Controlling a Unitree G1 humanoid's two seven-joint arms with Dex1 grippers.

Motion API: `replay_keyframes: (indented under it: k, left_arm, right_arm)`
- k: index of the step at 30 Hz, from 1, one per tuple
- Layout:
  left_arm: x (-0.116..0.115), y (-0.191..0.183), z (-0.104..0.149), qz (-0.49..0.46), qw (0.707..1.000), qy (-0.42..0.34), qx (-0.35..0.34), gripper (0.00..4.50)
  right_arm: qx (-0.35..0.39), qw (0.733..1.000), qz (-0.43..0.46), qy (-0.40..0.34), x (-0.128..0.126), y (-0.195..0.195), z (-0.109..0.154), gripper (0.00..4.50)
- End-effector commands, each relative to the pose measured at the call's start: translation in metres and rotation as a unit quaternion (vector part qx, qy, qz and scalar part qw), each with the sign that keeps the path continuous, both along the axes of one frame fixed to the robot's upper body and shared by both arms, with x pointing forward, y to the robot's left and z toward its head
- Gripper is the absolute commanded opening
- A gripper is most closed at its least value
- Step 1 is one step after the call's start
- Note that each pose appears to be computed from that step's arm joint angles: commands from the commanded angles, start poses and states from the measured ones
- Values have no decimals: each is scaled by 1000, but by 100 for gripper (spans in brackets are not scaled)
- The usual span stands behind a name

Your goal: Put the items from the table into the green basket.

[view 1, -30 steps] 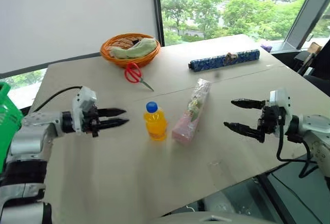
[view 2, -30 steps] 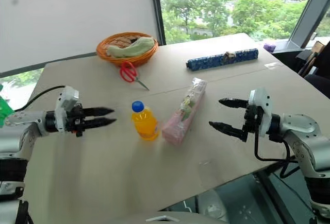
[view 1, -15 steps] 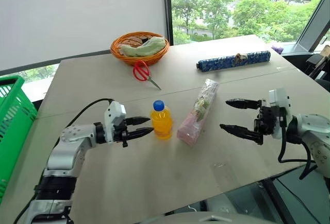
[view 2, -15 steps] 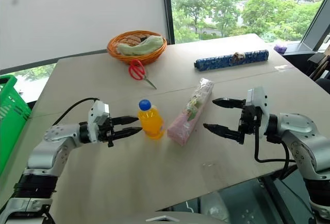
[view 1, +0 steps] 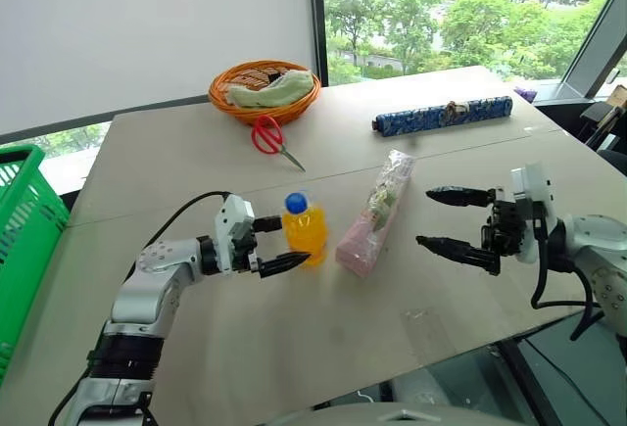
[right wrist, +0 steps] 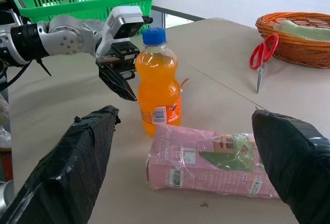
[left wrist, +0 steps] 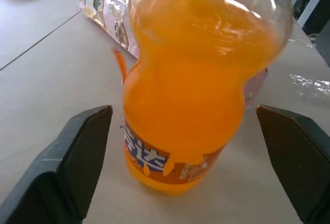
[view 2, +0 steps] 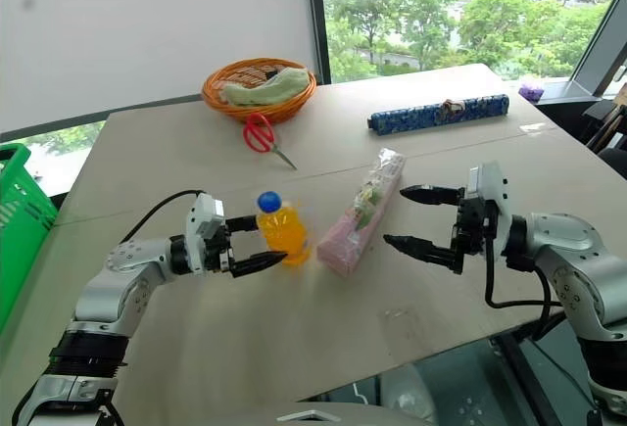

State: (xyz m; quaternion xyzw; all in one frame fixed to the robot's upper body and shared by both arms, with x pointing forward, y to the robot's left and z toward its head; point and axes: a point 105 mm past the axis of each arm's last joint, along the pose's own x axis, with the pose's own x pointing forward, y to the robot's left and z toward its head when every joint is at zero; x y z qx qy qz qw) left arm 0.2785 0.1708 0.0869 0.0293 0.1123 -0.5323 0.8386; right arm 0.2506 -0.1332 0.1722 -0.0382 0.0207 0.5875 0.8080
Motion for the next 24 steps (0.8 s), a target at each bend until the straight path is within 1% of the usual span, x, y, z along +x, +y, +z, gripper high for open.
replay_keyframes:
  k: [1,5,10,13,14,15,19,21,23,24]
  left_arm:
    - [6,-5,11,3,999,-32,-7,441]
    - [11,-21,7,-5,999,-19,-29,441]
    - [23,-35,-2,4,999,-26,-32,441]
    - [26,-35,0,9,999,-24,-47,363]
    - [27,-34,0,8,999,-24,-46,322]
    - [27,-33,0,7,999,-24,-44,306]
    - [31,-29,4,19,998,-35,-45,306]
    - [47,-19,13,76,994,-61,-47,306]
    - [76,5,23,192,977,-82,-40,306]
    - [86,15,31,233,967,-91,-43,306]
  right_arm:
    - [2,999,-4,-33,-1,-2,12,450]
    - [5,999,-3,-37,2,0,14,450]
    - [-13,999,-22,-43,7,0,10,450]
    - [-3,998,-28,-49,6,1,15,450]
    - [-6,998,-27,-47,5,0,14,450]
    - [-11,998,-28,-46,5,0,13,450]
    - [-16,998,-30,-48,6,0,10,450]
    - [-21,997,-43,-67,11,2,12,450]
    - [-17,996,-40,-83,14,10,17,450]
    - [-7,996,-34,-87,14,15,21,450]
